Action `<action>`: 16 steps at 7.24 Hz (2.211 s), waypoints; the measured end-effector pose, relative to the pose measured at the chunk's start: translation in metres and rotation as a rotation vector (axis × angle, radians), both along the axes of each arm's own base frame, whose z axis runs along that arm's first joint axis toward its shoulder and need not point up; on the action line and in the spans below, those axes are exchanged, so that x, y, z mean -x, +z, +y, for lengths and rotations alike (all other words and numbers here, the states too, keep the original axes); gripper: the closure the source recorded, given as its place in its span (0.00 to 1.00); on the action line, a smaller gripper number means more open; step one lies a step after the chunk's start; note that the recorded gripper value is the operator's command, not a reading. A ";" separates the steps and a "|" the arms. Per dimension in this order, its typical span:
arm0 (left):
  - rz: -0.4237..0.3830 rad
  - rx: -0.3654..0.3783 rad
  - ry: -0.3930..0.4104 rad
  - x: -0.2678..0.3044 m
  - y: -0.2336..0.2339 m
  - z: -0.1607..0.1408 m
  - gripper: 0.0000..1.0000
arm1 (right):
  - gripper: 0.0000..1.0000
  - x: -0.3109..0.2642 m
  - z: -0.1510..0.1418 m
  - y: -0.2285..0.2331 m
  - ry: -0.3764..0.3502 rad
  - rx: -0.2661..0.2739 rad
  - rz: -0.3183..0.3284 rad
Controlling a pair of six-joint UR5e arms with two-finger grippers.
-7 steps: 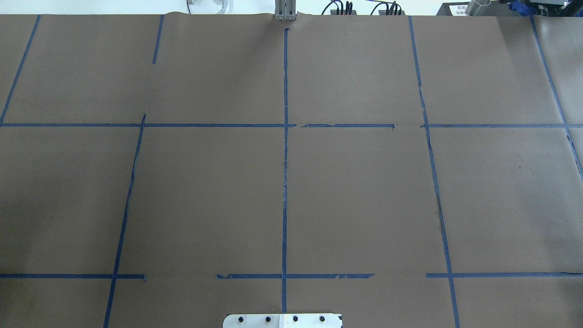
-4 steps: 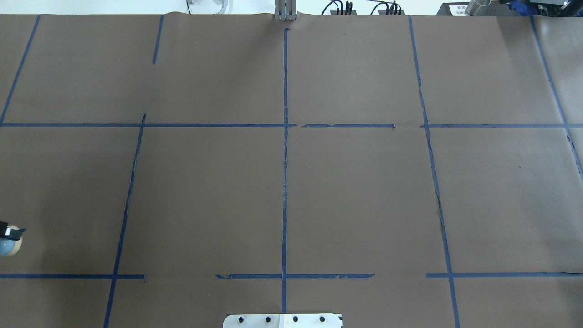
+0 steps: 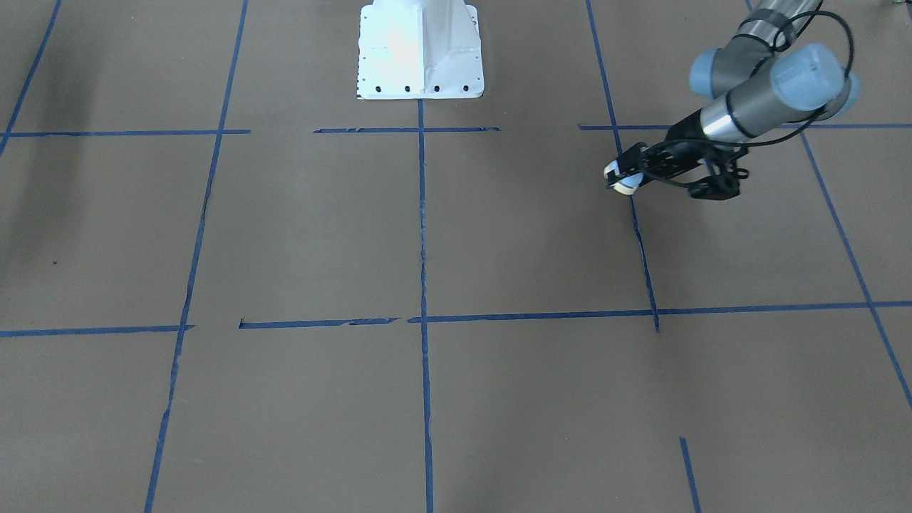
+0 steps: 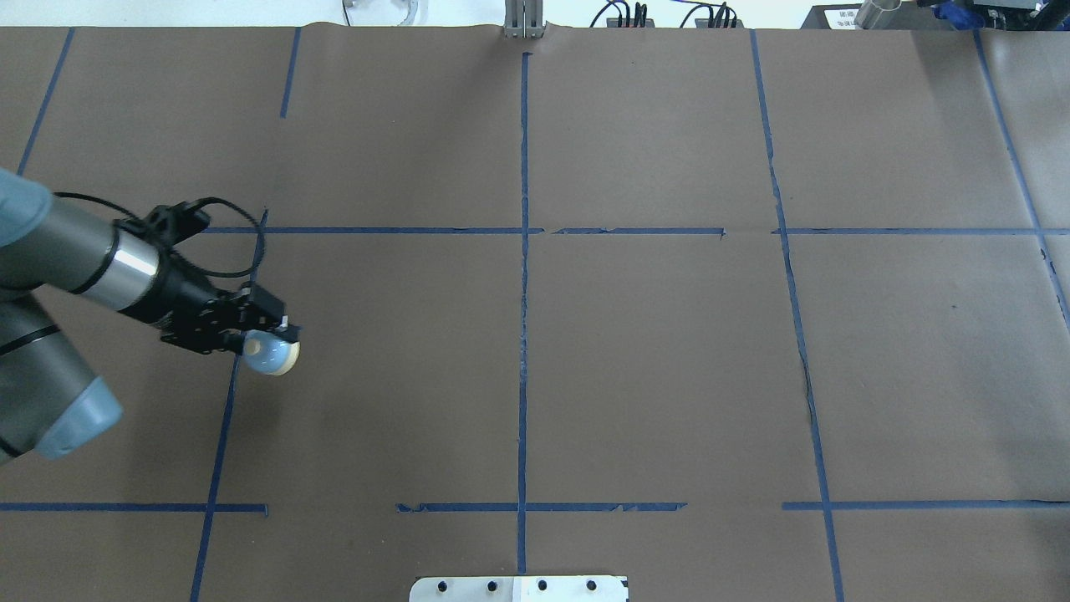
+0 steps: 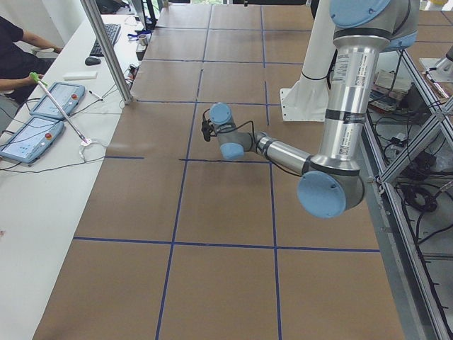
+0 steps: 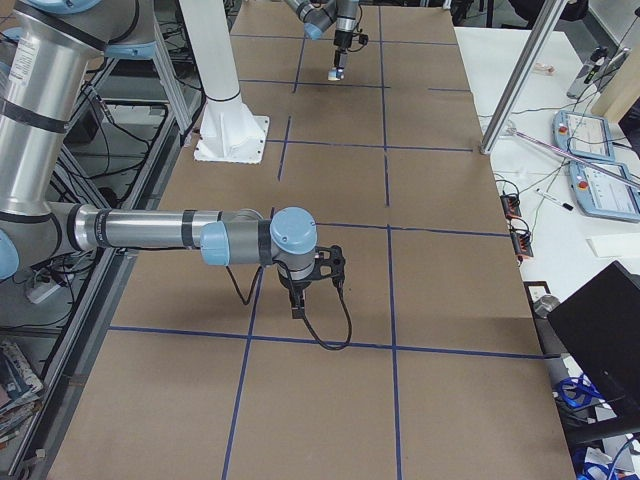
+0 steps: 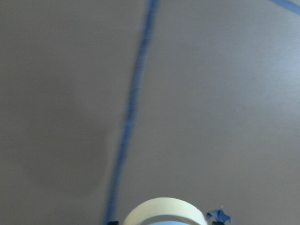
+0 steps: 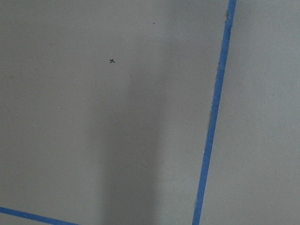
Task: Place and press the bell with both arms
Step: 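Carry the white-and-blue bell in the left gripper toward the table centre, then lower the bell onto the tape crossing with the left gripper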
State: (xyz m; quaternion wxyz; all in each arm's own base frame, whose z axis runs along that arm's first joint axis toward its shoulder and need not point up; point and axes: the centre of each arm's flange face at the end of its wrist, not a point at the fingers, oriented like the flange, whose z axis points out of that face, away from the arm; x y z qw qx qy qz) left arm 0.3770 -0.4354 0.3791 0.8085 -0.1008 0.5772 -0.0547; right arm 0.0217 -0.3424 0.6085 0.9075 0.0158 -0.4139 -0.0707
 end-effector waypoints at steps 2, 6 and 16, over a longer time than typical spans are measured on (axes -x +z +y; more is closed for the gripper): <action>-0.110 0.010 -0.053 -0.100 -0.106 -0.012 0.98 | 0.00 0.000 0.001 0.001 -0.001 0.002 0.000; -0.329 0.095 -0.144 -0.249 -0.230 -0.050 0.95 | 0.00 0.000 0.002 0.002 -0.003 0.004 -0.001; -0.430 0.138 -0.224 -0.269 -0.201 -0.074 0.00 | 0.00 0.005 0.000 -0.005 -0.013 -0.008 -0.025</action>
